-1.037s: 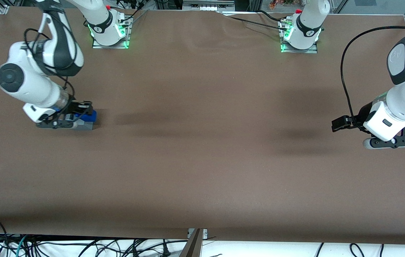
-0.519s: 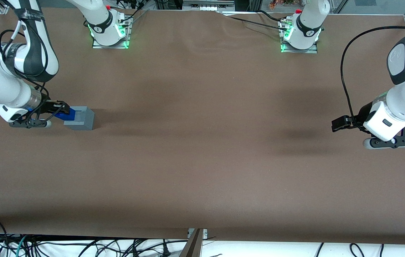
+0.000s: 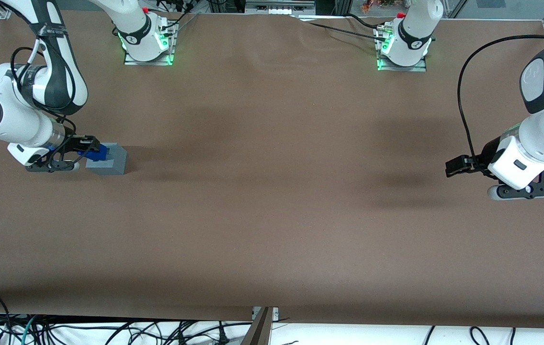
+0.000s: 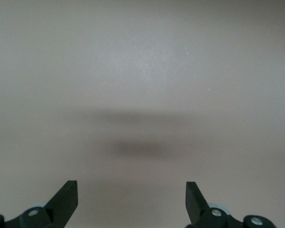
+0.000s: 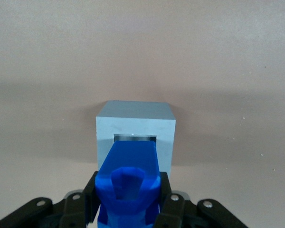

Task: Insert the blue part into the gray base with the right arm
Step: 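Lower the blue part into the gray base's square hole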

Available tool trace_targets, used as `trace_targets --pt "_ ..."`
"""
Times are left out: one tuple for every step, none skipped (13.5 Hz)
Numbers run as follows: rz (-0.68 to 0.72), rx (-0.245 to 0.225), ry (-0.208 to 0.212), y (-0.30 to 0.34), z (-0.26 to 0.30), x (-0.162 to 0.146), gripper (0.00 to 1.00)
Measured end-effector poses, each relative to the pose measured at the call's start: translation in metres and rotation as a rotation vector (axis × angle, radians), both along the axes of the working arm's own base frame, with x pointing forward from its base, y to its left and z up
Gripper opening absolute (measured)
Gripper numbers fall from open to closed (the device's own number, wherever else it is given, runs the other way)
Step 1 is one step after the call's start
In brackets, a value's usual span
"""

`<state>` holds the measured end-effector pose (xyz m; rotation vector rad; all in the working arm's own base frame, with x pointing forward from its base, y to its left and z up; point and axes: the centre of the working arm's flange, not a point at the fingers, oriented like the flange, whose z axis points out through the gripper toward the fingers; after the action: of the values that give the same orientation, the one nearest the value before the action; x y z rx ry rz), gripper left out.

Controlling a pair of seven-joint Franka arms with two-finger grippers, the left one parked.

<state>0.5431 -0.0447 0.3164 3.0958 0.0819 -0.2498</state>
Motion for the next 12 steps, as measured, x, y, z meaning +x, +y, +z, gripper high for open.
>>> trace_targets --pt "0.001 -0.001 -0.007 0.000 0.000 0.001 0.50" --pt "0.002 -0.002 -0.007 0.000 -0.001 0.001 0.50" --pt "0.002 -0.002 -0.004 0.000 -0.003 0.000 0.50" --pt "0.002 -0.002 -0.002 0.000 -0.006 -0.002 0.50" --pt "0.002 -0.002 -0.001 -0.001 -0.007 -0.003 0.50" --pt "0.002 -0.002 0.000 -0.001 -0.008 -0.003 0.50" --pt "0.002 -0.002 0.001 -0.001 -0.009 -0.004 0.50" --pt "0.002 -0.002 0.001 -0.001 -0.010 -0.004 0.50" --pt "0.002 -0.002 0.002 -0.001 -0.010 -0.005 0.50" --pt "0.002 -0.002 0.002 -0.001 -0.010 -0.005 0.50" --pt "0.002 -0.002 0.001 -0.001 -0.010 -0.004 0.50" --pt "0.002 -0.002 -0.001 -0.001 -0.010 -0.004 0.50"
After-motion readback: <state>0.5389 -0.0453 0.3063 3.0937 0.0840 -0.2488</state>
